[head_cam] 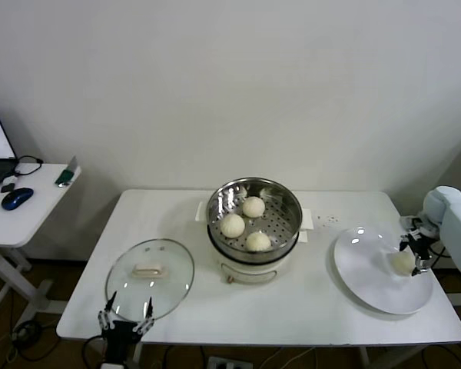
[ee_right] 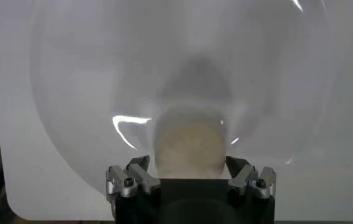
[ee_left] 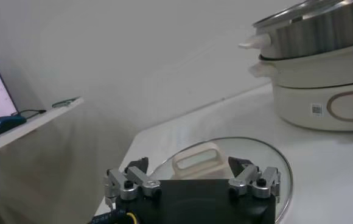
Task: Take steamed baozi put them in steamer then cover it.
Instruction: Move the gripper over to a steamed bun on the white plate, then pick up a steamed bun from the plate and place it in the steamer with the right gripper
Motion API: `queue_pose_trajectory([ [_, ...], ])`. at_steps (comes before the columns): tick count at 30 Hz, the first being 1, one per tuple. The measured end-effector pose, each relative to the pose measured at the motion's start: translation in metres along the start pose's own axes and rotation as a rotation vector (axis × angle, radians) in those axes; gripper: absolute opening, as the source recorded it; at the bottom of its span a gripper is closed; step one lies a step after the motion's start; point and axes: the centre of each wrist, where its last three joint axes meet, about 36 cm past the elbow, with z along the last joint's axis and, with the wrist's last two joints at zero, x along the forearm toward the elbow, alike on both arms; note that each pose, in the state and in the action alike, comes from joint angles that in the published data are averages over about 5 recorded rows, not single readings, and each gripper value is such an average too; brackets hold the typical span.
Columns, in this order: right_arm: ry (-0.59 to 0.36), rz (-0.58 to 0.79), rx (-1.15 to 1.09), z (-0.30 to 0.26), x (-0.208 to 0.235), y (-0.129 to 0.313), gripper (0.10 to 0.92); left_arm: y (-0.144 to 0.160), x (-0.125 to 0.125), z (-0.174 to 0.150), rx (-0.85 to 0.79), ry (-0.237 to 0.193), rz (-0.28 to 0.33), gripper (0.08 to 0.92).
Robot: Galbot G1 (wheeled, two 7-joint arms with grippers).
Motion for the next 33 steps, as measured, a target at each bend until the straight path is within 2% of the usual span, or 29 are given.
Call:
queue_pose_trajectory([
  [4,-0.001,0.004,0.001,-0.003,-0.001,-0.002,0.805,0.0,0.0,0.0,0.0,0.0,0.001,0.823],
  [12,0.003,0.01,0.005,-0.003,0.0,-0.004,0.713,0.0,0.001,0.0,-0.001,-0.002,-0.001,0.823],
  [21,0.002,0.024,-0.003,0.001,0.01,-0.005,0.679,0.002,0.001,-0.003,0.002,-0.01,-0.006,0.823],
  [27,-0.031,0.071,-0.013,-0.008,0.042,-0.02,0.68,-0.002,0.001,-0.008,0.01,-0.02,0.002,0.823],
  [33,-0.092,0.156,-0.011,-0.041,0.104,-0.049,0.684,-0.006,-0.002,-0.016,0.022,-0.044,0.011,0.823],
])
